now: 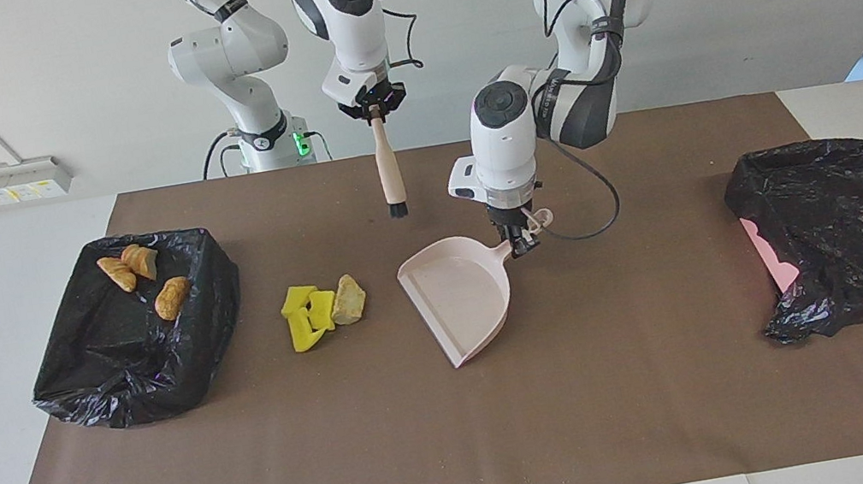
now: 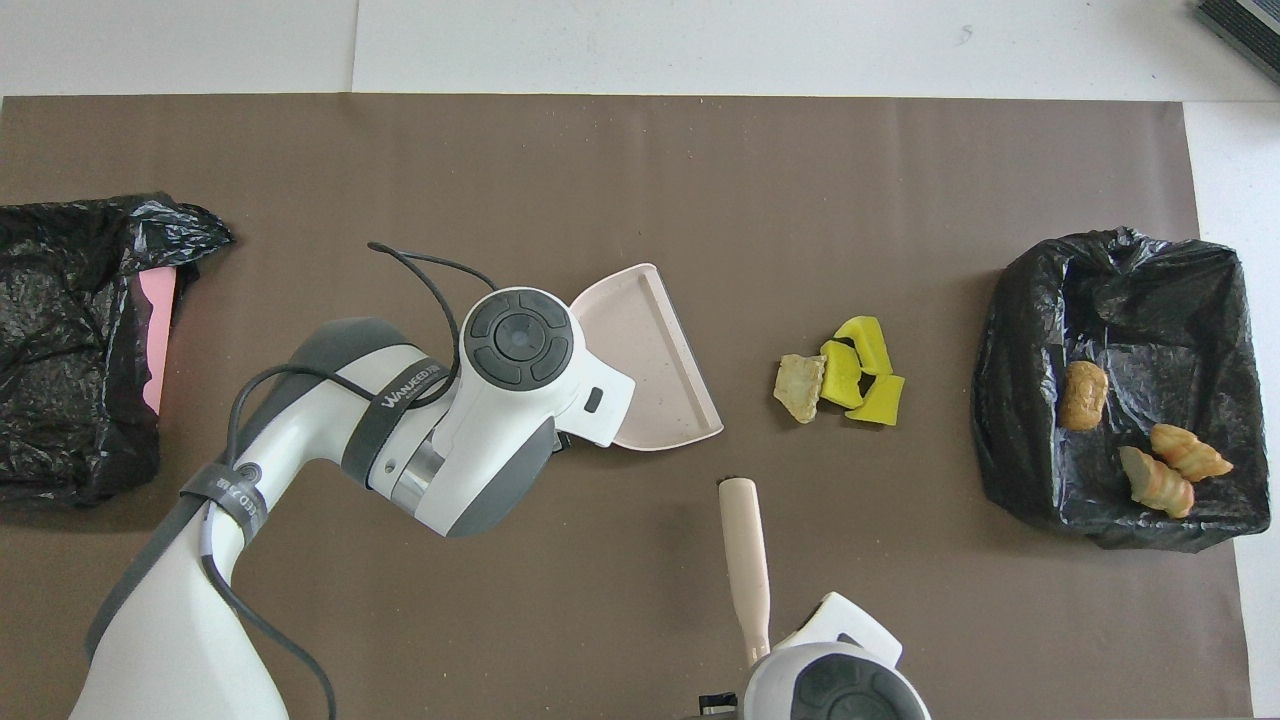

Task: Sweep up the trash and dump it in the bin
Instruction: 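Place the dustpan by the sponges while the right gripper grasps the brush, then sweep the yellow sponges into the dustpan with the right gripper's brush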

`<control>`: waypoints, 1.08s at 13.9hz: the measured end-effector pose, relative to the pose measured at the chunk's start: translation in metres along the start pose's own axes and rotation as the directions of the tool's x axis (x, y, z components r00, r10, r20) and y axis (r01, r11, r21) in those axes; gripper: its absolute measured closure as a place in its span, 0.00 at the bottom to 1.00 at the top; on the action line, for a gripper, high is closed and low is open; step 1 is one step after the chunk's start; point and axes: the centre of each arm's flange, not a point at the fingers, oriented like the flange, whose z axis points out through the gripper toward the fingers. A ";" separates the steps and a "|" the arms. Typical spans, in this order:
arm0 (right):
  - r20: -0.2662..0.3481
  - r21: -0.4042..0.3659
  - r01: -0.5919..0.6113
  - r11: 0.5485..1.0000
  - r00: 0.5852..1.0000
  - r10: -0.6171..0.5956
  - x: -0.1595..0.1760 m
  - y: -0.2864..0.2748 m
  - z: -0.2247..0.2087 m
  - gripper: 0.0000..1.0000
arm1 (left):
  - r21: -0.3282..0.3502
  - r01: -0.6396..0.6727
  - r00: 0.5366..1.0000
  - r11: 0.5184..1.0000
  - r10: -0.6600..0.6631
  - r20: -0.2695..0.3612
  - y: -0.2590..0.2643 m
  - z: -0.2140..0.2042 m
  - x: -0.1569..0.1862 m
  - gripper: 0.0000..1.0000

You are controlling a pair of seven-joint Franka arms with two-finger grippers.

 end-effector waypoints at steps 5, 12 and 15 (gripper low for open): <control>-0.045 -0.010 -0.081 0.997 0.996 0.081 0.077 0.123 -0.027 0.74 | 0.007 -0.030 1.000 1.000 0.030 -0.009 0.018 0.009 0.005 0.69; -0.071 -0.196 0.068 0.978 0.994 -0.083 0.166 0.204 0.018 0.74 | 0.007 -0.046 0.999 0.999 0.046 -0.005 0.030 0.012 0.003 0.69; -0.021 -0.178 0.123 0.976 0.991 -0.129 0.192 0.202 0.038 0.74 | 0.006 -0.046 0.999 0.999 0.046 -0.003 0.031 0.013 0.002 0.69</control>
